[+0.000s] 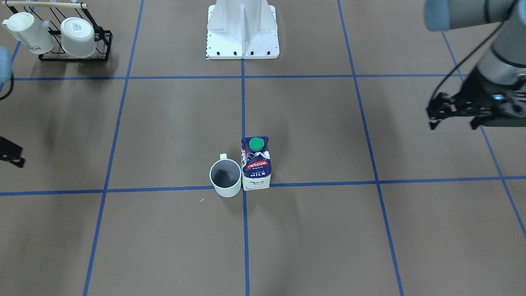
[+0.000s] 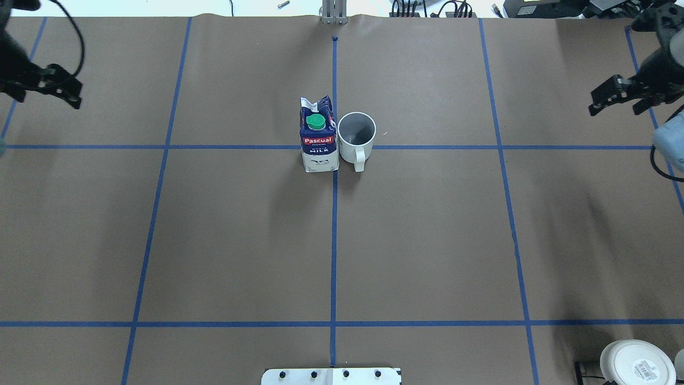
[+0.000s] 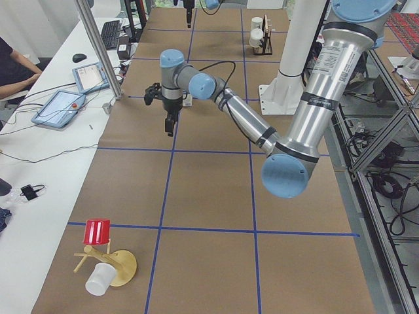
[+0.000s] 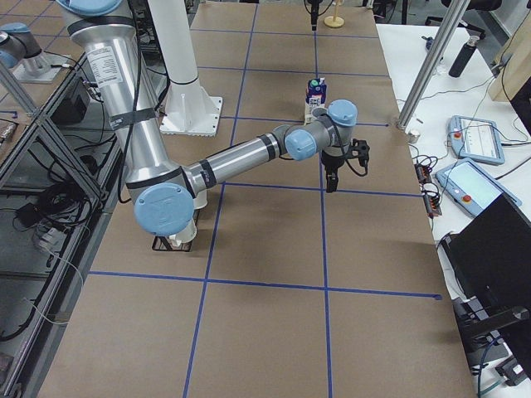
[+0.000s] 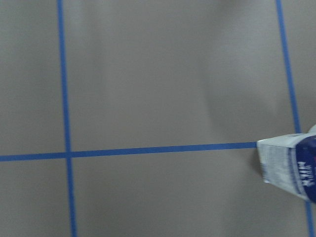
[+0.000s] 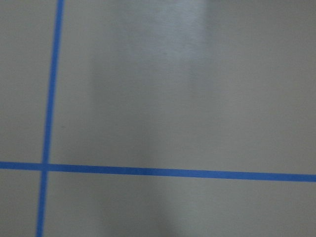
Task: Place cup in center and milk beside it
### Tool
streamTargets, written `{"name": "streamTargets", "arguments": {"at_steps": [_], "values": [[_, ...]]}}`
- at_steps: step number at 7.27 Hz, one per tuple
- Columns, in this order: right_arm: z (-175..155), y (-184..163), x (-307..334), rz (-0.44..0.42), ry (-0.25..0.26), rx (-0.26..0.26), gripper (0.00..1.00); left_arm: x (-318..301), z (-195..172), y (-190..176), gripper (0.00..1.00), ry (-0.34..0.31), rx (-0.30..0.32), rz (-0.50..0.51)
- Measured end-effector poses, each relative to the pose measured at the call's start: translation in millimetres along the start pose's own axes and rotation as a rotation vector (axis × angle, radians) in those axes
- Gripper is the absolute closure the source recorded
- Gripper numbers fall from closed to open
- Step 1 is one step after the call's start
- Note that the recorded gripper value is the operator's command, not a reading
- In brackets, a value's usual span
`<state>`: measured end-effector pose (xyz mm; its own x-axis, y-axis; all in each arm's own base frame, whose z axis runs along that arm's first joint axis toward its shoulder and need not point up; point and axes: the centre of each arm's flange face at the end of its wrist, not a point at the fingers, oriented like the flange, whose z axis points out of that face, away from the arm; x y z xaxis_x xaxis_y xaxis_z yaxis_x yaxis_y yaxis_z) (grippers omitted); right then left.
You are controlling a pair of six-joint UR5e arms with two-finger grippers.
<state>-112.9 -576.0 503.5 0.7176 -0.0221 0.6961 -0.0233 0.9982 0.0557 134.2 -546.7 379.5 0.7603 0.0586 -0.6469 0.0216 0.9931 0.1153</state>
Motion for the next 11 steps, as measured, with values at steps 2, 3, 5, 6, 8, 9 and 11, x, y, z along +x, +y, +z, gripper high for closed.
{"name": "streamTargets", "arguments": {"at_steps": [2,3,5,6,8,9,11], "values": [[1.0,16.0,92.8,0.095,0.029,-0.02,0.0,-93.0,24.2,1.9,0.02,-0.001,-0.07,-0.066],[0.0,25.1,129.5,0.155,0.033,-0.026,0.0,-128.6,45.7,4.1,0.02,-0.015,-0.112,-0.109],[-3.7,36.7,168.0,0.23,0.002,-0.034,0.0,-203.6,74.7,17.3,0.02,-0.025,-0.147,-0.113],[-6.7,39.3,175.9,0.241,-0.012,-0.033,0.0,-233.2,76.4,27.2,0.02,-0.012,-0.144,-0.091],[-14.5,42.4,189.4,0.198,-0.026,-0.027,0.0,-260.9,73.4,39.6,0.02,0.023,-0.136,-0.079],[-20.0,44.2,197.5,0.18,-0.034,-0.037,0.0,-270.5,72.2,44.7,0.02,0.032,-0.135,-0.059],[-32.0,48.6,214.6,0.156,-0.045,-0.058,0.0,-287.2,72.7,56.0,0.02,0.036,-0.136,-0.043]]}}
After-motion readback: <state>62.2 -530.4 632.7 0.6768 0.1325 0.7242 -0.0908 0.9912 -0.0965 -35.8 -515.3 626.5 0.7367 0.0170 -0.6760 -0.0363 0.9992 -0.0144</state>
